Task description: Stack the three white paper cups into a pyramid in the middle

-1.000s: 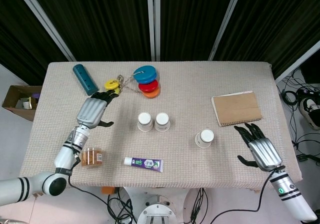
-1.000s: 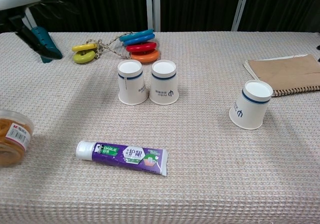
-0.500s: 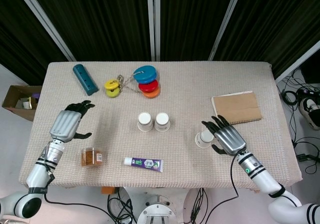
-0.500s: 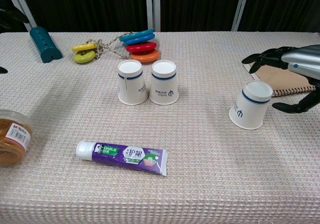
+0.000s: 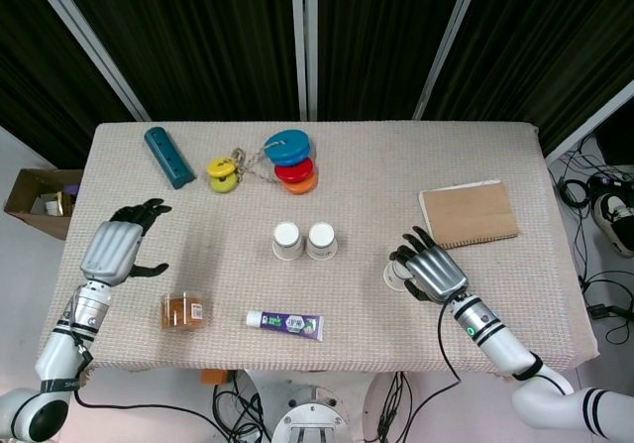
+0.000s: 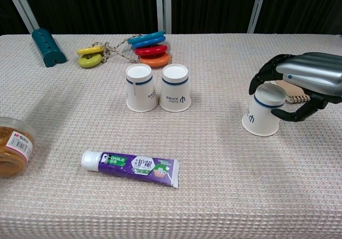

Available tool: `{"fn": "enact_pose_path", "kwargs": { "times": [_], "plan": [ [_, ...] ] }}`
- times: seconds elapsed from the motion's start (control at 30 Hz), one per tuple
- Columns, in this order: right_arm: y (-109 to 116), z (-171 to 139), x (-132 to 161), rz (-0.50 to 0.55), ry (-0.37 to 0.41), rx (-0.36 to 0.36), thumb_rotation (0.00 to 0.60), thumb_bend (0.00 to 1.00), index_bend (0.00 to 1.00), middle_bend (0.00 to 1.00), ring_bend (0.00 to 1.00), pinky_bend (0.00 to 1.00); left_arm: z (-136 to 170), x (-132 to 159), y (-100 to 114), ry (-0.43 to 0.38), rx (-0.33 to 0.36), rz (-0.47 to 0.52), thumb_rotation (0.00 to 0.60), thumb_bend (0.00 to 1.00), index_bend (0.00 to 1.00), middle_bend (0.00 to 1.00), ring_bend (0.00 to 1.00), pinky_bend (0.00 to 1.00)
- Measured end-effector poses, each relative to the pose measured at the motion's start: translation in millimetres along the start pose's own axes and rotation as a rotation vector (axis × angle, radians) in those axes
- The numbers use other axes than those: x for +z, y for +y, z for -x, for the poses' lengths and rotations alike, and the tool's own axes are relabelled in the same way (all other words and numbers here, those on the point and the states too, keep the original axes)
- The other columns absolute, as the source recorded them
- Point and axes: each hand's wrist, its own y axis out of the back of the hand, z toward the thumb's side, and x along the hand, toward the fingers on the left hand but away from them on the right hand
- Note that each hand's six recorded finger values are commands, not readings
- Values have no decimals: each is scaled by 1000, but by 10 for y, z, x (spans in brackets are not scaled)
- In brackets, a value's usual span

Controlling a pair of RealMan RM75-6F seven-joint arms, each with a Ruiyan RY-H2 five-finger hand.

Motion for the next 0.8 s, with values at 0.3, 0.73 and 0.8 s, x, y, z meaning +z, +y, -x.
{"fn": "enact_pose_path", "kwargs": {
  "times": [0.3, 0.73, 0.8],
  "plan": [
    [470, -139, 83, -8, 31, -121, 600, 467, 498, 473, 203, 146, 164, -184, 65, 44, 29, 9, 600, 93, 182, 124, 192, 209],
    [1272, 455, 673, -2, 155, -157, 600, 461, 498, 447, 201, 152, 434, -205, -1, 44, 48, -3, 600, 92, 182, 124, 192, 209],
    [1286, 608, 766, 8, 161, -140, 600, 459, 499, 440, 201, 152, 449, -227, -18, 50, 45, 2, 600, 92, 183, 124, 192, 209]
  ]
}}
